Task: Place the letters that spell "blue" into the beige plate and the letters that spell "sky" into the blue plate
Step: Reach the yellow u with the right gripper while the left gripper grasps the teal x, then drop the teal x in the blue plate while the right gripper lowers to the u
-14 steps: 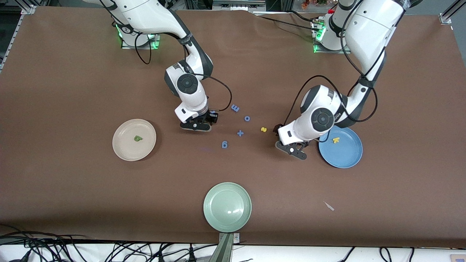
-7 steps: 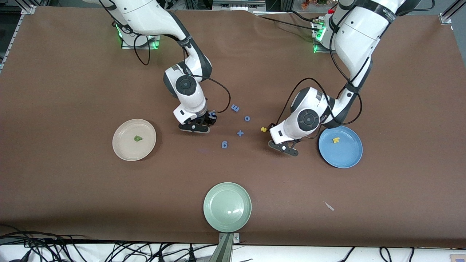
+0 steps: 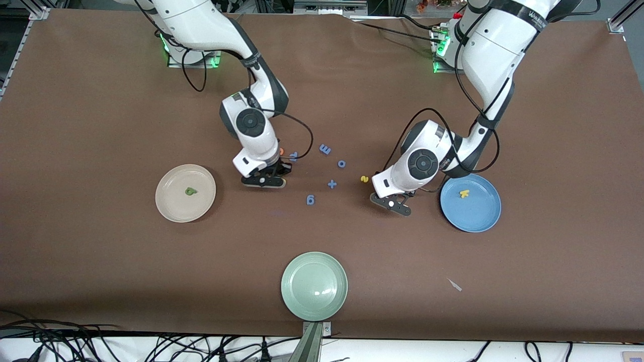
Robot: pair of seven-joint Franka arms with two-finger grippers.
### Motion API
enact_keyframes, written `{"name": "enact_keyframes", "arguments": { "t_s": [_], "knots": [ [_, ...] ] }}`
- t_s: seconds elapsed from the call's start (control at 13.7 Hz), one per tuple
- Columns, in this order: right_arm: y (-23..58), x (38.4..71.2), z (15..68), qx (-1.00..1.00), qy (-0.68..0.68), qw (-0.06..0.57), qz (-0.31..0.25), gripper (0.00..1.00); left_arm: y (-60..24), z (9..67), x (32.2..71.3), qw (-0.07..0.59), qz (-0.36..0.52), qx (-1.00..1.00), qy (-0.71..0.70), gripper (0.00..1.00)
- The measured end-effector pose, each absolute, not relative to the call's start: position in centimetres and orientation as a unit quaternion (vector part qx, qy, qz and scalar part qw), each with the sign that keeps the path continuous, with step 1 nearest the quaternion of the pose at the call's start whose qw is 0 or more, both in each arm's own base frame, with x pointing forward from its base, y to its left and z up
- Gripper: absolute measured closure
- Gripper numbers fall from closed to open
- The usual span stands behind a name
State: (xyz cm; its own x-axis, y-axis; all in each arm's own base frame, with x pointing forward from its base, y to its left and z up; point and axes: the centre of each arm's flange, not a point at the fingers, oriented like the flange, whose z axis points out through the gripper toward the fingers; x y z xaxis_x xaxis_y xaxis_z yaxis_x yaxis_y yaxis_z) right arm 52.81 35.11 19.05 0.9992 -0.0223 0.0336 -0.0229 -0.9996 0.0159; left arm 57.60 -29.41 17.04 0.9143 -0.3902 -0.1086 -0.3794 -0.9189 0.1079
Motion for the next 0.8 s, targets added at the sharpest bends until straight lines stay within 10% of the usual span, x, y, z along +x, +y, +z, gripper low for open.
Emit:
{"name": "enact_keyframes", "arguments": {
  "t_s": [0.36,0.8],
  "knots": [
    [31.3,56.3,24.3,1.0,0.009,0.016,-0.013,0.9,-27.9,18.0,57.6,0.025,-0.098,0.977,-0.19,0.72],
    [36.4,56.0,23.4,0.999,-0.032,-0.028,-0.017,0.45,-23.6,23.0,58.7,-0.069,-0.125,0.967,-0.212,0.72]
  ]
}}
